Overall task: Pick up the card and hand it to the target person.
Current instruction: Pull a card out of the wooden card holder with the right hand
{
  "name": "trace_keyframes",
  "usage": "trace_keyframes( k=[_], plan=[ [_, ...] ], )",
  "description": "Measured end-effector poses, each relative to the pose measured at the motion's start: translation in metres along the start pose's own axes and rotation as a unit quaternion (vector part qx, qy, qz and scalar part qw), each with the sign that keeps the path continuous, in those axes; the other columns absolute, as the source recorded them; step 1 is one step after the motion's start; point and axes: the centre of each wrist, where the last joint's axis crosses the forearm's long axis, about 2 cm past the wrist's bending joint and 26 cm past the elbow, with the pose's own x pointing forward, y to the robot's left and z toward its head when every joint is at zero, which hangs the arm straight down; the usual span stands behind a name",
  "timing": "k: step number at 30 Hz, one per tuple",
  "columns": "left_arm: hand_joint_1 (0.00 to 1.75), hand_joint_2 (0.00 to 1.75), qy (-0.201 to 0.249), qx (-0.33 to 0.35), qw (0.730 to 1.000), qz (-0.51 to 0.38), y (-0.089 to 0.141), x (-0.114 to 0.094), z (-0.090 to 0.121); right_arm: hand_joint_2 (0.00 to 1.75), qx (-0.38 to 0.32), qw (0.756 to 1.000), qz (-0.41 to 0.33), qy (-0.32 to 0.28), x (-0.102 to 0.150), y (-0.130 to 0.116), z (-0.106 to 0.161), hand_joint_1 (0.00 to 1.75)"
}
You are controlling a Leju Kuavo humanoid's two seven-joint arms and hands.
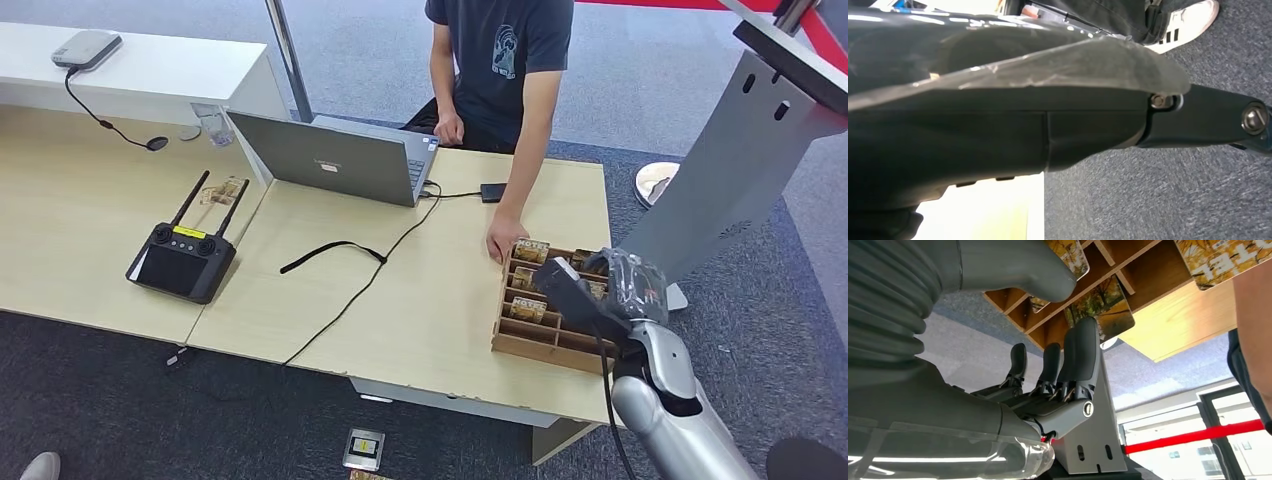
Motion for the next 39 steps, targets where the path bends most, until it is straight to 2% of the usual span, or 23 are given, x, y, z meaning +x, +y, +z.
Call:
trace_keyframes(
  k=[7, 29, 32, 39],
  plan=[
    [0.0, 0.0, 0.002, 0.0, 1.0, 0.0, 0.0, 0.0, 0.0, 1.75, 0.015, 1.0, 0.01, 0.005, -0.003, 0.007, -0.005, 0.76],
    [0.0, 0.0, 0.001, 0.0, 1.0, 0.0, 0.0, 0.0, 0.0, 1.75, 0.033, 0.999, 0.021, 0.03, -0.019, 0.021, -0.009, 0.96],
    [0.0, 0.0, 0.001, 0.0, 1.0, 0.0, 0.0, 0.0, 0.0, 1.75, 0.033, 0.999, 0.025, 0.03, -0.02, 0.021, -0.009, 1.08],
    [0.0, 0.0, -0.001, 0.0, 1.0, 0.0, 0.0, -0.001, 0.0, 1.75, 0.033, 0.998, 0.041, 0.029, -0.024, 0.02, -0.01, 1.7]
  ],
)
